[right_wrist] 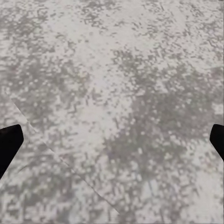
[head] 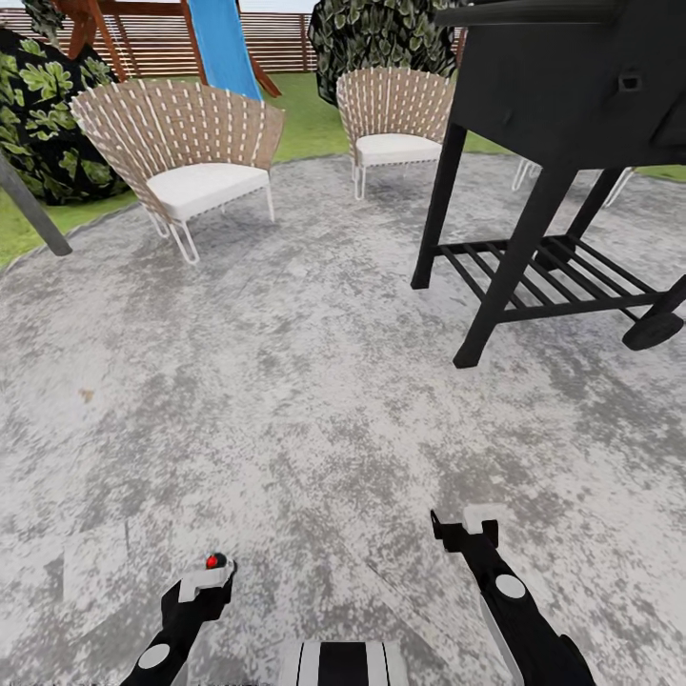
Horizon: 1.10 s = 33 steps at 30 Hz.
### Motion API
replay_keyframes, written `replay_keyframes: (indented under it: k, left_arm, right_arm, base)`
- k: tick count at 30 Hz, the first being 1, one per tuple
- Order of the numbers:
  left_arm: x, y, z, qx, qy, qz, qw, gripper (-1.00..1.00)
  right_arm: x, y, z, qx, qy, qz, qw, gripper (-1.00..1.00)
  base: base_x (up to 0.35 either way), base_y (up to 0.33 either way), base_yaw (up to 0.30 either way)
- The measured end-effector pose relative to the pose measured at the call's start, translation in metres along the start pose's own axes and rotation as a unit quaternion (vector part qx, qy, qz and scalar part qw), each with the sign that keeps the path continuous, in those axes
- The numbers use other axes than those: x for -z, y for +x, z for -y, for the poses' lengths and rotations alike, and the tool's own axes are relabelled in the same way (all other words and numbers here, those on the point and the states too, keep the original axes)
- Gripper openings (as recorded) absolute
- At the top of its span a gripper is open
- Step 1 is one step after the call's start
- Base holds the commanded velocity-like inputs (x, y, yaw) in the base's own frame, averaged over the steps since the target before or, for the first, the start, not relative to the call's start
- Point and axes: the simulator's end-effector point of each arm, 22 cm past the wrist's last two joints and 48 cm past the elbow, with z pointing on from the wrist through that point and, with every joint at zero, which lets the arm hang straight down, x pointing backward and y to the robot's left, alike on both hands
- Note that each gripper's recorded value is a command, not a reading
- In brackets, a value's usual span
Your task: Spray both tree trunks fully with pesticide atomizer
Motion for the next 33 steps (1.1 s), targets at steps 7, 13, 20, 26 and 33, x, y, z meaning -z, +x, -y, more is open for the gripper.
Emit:
replay_keyframes:
  k: [7,13,20,26,33]
  left_arm:
    - [0.0,0.0,0.0002,0.001,0.0,0.0,1.0,1.0]
    - [0.0,-0.0004,0.0005,0.001,0.0,0.0,1.0,1.0]
    - [0.0,-0.0007,0.0006,0.001,0.0,0.001,1.0,1.0]
    - [-0.0002,-0.0022,0.0008,0.002,0.0,0.002,1.0,1.0]
    - [-0.0015,0.0016,0.0004,0.002,0.0,-0.001,1.0,1.0]
  right_arm:
    - [0.0,0.0001,0.0,0.0,0.0,0.0,1.0,1.0]
    - [0.0,0.0,0.0,0.0,0.0,0.0,1.0,1.0]
    - [0.0,0.0003,0.0,0.0,0.0,0.0,1.0,1.0]
    - [0.0,0.0003,-0.0001,0.0,0.0,0.0,1.0,1.0]
    - [-0.0013,0.0051,-0.0006,0.0,-0.001,-0.004,1.0,1.0]
  base:
    - [0.025,-0.013,0.031]
    - [0.128,-0.085,0.001]
    - [0.015,-0.009,0.042]
    - [0.001,0.0,0.077]
    - [0.0,0.0,0.003]
